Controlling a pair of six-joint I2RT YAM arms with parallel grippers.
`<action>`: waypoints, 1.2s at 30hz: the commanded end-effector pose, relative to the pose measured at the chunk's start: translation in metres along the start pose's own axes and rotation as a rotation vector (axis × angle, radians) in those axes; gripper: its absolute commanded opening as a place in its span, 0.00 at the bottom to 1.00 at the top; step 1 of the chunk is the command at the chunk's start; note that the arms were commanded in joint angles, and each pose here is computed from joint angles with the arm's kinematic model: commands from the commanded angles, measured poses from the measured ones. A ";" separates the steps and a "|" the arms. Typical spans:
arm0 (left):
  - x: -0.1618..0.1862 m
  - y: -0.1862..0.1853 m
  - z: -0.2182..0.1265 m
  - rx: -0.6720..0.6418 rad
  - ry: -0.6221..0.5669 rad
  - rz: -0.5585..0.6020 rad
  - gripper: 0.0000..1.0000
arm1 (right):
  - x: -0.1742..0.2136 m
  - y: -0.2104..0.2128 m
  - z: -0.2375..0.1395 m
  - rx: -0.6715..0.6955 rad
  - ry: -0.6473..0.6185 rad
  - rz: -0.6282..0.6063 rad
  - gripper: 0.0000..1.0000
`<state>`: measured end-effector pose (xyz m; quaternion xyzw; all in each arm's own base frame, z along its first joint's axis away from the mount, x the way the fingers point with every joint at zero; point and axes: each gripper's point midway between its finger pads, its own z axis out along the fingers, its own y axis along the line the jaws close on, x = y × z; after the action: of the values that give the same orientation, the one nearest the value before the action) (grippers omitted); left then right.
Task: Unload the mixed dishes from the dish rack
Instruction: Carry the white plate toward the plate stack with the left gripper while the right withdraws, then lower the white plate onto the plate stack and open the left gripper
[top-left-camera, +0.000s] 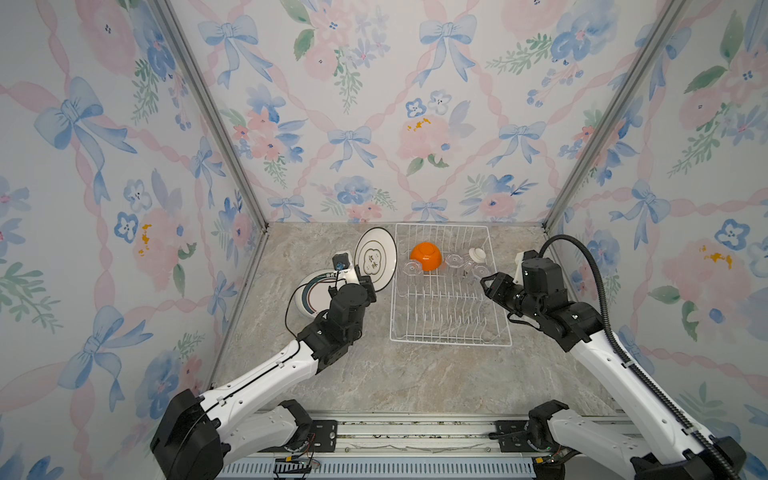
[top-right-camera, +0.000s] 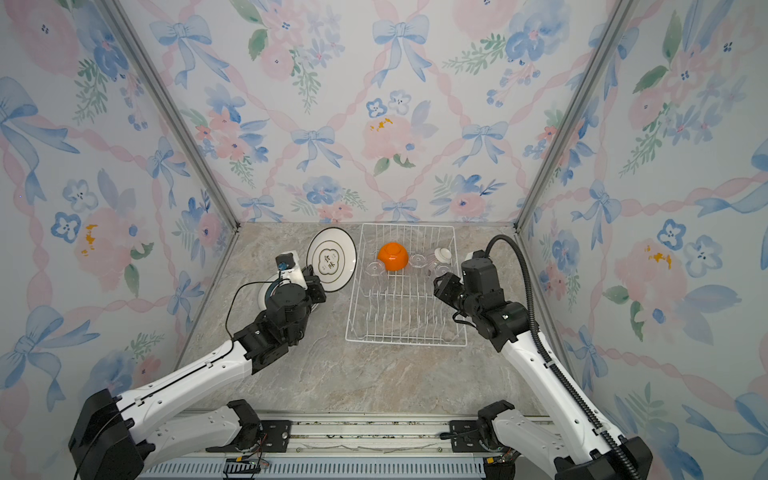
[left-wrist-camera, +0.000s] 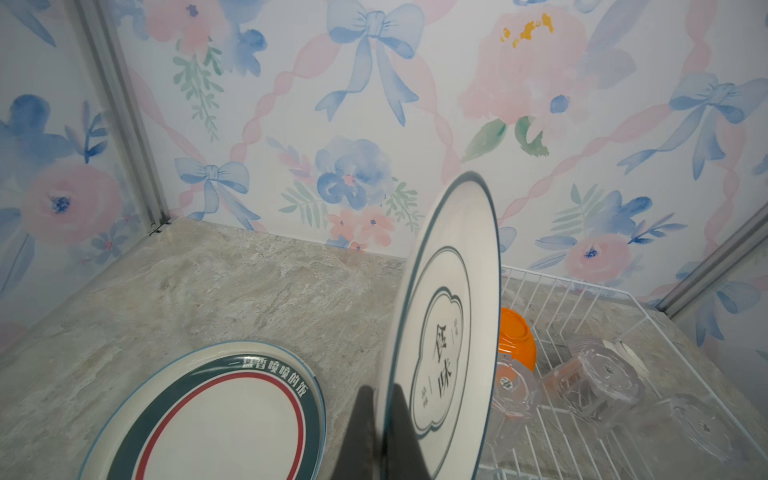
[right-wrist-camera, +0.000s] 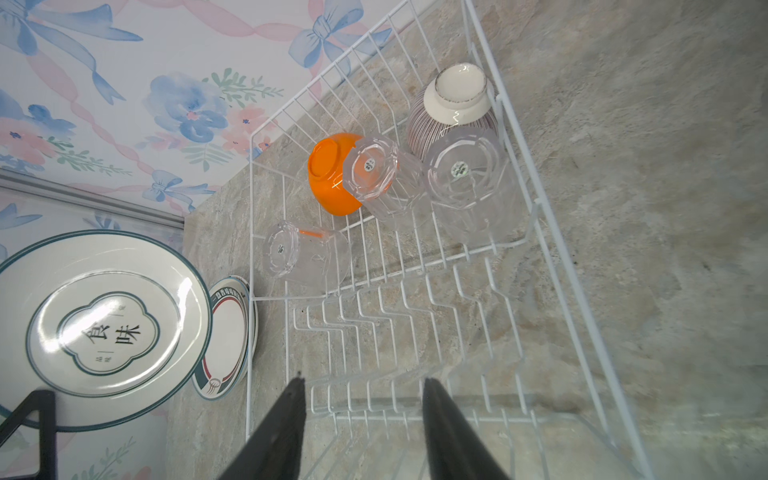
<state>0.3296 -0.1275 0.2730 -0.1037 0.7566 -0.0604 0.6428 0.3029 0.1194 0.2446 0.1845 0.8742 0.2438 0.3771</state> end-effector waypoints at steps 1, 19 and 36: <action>0.014 0.034 -0.005 -0.027 0.080 -0.106 0.00 | 0.002 -0.006 0.000 0.032 -0.019 -0.081 0.48; 0.045 0.118 0.001 -0.111 0.262 -0.284 0.00 | 0.012 0.002 0.016 0.022 0.040 -0.180 0.91; 0.081 0.145 0.026 -0.168 0.407 -0.325 0.00 | 0.021 -0.012 0.017 0.058 0.067 -0.182 0.96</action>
<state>0.3215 -0.0035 0.1466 -0.2612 0.8578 -0.0970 0.4319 0.3063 0.1276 0.2250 0.1110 0.8989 0.1988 0.3744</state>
